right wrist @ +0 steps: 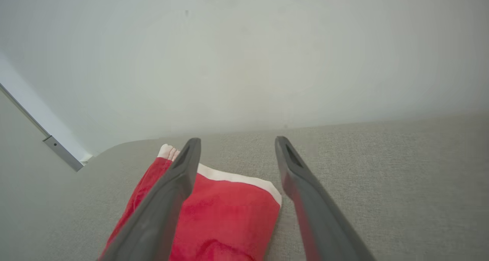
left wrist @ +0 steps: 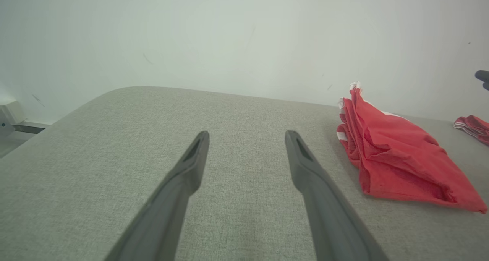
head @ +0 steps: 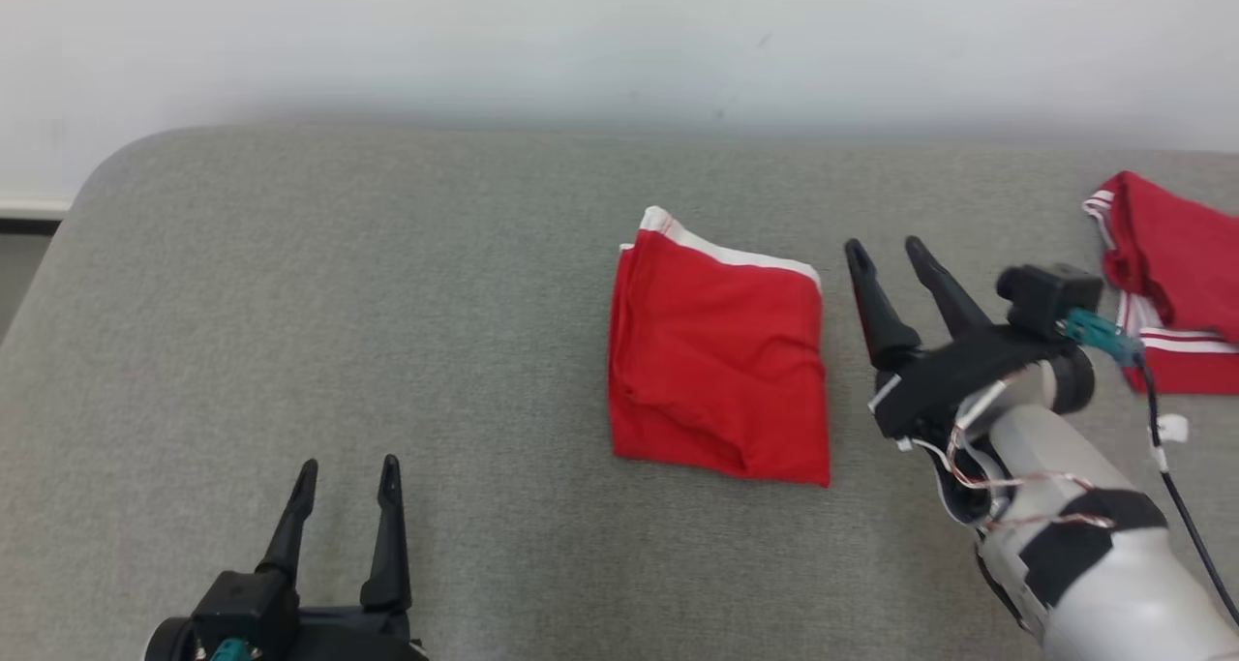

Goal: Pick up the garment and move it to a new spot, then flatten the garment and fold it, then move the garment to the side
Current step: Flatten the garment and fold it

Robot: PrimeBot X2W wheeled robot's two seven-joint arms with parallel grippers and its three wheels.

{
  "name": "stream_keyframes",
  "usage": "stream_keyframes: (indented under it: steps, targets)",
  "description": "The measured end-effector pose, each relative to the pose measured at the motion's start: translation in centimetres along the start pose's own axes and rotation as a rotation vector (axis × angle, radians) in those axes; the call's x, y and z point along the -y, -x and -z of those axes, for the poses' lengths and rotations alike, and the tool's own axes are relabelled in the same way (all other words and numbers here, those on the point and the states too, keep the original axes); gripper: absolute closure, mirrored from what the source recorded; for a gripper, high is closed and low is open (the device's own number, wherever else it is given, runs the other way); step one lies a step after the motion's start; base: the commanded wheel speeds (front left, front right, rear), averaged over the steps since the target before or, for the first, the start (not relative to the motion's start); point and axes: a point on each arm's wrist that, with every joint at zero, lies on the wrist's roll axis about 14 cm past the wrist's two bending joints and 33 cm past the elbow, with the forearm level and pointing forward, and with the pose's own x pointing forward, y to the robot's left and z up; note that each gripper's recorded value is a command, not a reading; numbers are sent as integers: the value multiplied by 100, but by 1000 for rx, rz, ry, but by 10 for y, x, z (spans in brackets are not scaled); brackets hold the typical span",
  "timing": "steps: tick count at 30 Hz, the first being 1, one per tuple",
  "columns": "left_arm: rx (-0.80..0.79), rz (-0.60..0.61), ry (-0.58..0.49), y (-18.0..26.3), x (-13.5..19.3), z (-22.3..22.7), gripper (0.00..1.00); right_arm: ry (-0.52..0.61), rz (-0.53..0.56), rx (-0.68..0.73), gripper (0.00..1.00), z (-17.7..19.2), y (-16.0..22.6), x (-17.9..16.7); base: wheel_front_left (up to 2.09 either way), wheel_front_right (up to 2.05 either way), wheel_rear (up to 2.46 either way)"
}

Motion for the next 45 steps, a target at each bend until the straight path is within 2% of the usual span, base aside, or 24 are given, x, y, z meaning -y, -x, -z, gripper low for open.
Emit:
stream_keyframes:
  steps: [12,24,27,29,36,45]
  targets:
    - [31,22,-43,2,1,-11,0,43,110,168,0,-29,73,34,0,0,0]
    - [35,30,-70,14,2,-13,0,64,208,219,0,-19,140,34,0,0,0]
    - [31,39,-81,18,3,-12,0,98,216,200,0,-11,153,29,0,0,0]
    - [30,36,-82,20,2,-12,0,73,232,203,0,-7,161,27,0,0,0]
    - [31,28,-97,24,-3,-13,0,98,242,171,0,7,176,18,0,0,0]
    - [23,37,-120,28,-3,-11,0,107,226,154,0,14,175,7,0,0,0]
